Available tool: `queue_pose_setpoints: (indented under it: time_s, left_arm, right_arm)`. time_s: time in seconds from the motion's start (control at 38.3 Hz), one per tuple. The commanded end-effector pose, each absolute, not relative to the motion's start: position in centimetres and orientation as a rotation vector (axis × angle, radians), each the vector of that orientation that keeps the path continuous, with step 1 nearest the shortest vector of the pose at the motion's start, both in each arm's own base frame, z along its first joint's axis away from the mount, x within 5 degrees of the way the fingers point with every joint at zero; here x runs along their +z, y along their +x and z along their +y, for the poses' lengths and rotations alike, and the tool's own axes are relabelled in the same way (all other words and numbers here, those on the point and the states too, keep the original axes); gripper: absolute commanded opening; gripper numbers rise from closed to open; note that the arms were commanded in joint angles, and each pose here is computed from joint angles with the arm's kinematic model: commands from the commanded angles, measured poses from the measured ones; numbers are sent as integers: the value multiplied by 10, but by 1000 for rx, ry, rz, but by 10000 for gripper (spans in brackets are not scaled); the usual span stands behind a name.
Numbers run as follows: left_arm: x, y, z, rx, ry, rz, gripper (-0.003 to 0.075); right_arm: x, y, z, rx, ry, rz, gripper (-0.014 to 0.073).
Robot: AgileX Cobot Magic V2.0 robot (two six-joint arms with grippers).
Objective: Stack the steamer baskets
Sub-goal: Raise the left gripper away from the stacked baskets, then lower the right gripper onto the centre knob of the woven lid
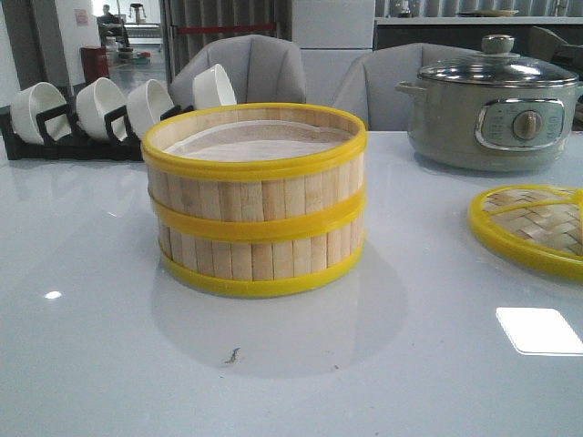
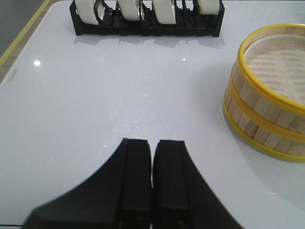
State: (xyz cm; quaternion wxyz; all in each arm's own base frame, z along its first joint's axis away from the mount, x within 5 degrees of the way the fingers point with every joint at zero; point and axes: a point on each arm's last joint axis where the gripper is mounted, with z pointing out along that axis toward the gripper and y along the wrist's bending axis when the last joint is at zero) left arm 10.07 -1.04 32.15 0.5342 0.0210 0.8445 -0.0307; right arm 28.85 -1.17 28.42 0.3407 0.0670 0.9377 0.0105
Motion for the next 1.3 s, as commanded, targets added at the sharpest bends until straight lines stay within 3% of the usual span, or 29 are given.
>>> queue_pose_setpoints:
  time_s: [0.0, 0.42, 1.28]
  left_arm:
    - [337, 103, -11, -91, 44, 1913, 87]
    - [337, 103, -11, -91, 44, 1913, 87]
    - [337, 103, -11, -91, 44, 1913, 87]
  right_arm:
    - [301, 320, -18, 6, 165, 2361, 376]
    - [273, 397, -37, -17, 222, 2512, 376]
    - [241, 427, -48, -23, 250, 2532, 376]
